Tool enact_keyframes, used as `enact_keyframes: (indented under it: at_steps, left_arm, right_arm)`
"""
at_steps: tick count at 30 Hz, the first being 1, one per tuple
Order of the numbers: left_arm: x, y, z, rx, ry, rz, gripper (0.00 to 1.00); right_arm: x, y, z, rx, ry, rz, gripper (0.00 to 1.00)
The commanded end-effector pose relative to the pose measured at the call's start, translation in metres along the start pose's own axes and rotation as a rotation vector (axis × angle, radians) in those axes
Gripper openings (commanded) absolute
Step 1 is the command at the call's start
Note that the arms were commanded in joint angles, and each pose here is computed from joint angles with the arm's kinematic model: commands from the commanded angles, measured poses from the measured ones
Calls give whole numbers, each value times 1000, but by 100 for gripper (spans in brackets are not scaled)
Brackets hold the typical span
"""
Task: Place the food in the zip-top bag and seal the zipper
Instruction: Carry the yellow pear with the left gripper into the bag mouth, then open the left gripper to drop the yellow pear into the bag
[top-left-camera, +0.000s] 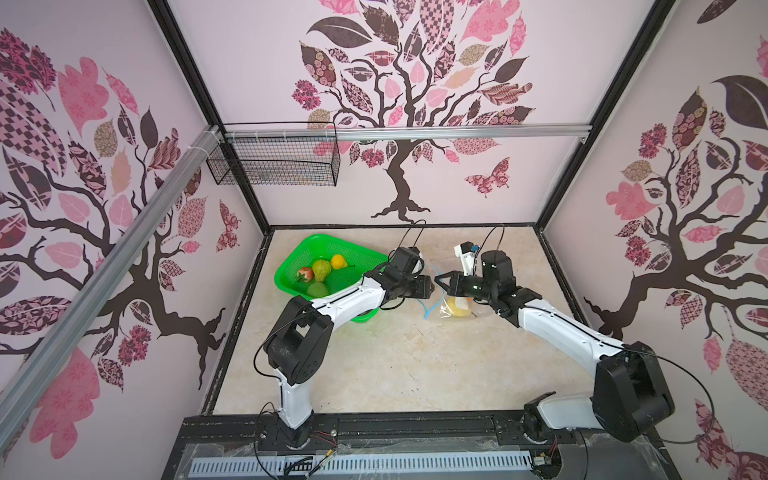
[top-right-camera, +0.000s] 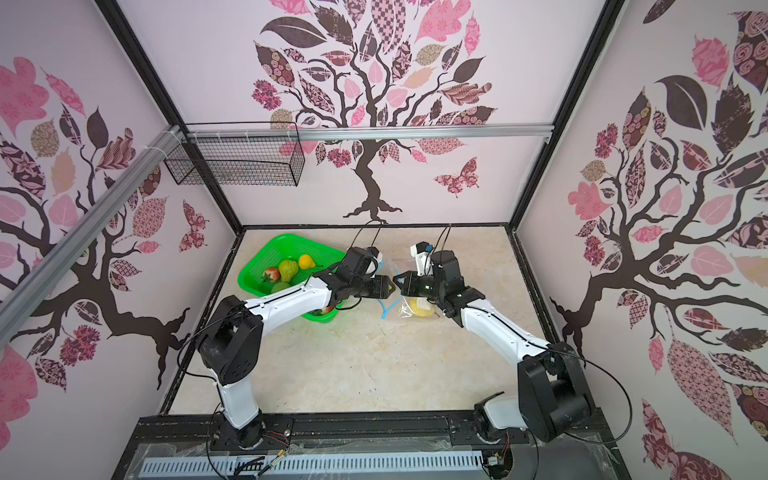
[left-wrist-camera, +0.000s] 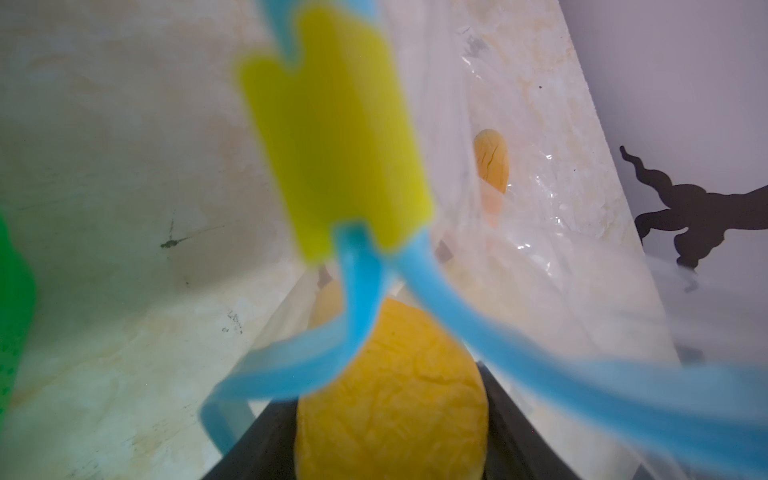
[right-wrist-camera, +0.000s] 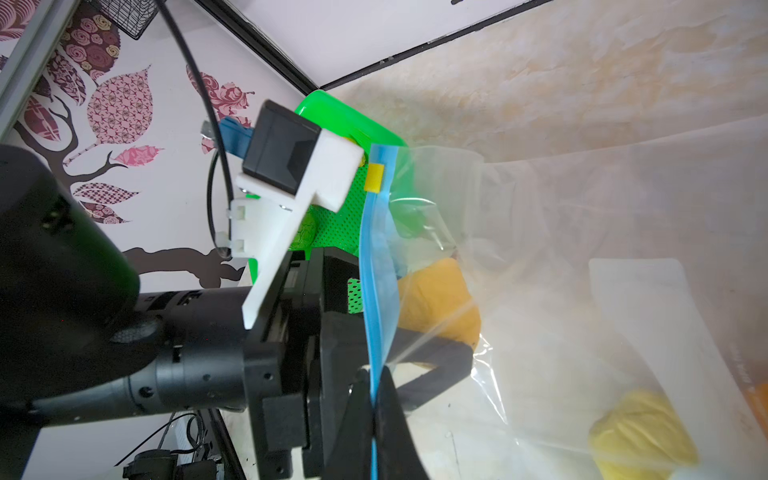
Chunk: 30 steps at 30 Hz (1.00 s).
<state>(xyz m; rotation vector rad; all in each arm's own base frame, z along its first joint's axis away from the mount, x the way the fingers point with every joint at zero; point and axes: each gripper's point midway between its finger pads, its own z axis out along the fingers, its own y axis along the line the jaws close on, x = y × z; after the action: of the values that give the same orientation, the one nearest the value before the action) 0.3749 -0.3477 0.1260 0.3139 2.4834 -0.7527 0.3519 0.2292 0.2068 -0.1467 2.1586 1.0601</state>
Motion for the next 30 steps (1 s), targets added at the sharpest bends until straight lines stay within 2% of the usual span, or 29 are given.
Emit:
enact_keyframes:
  at_steps: [1,4,11,17,24,30]
  left_arm:
    - [-10,-5,-1,-4,-12,-12,62]
    - [-11,-9,0,15,-8,-16,64]
    - [-13,-22,-3,72,4,-24,76]
    - [-16,-33,-17,111,1,-29,77]
    - [-21,-42,-73,158,-51,-6,77]
    - [-32,-13,-117,147,-120,-74,78]
  right_arm:
    - [-13,14,-4,-36,-30,-25,0]
    - [-14,15,-4,-37,-32,-26,0]
    - [-15,15,-4,-38,-35,-28,0]
    - [-16,14,-5,-28,-40,-33,0]
    - [-17,10,-5,-3,-46,-43,0]
    - [-18,10,-5,-5,-54,-46,0]
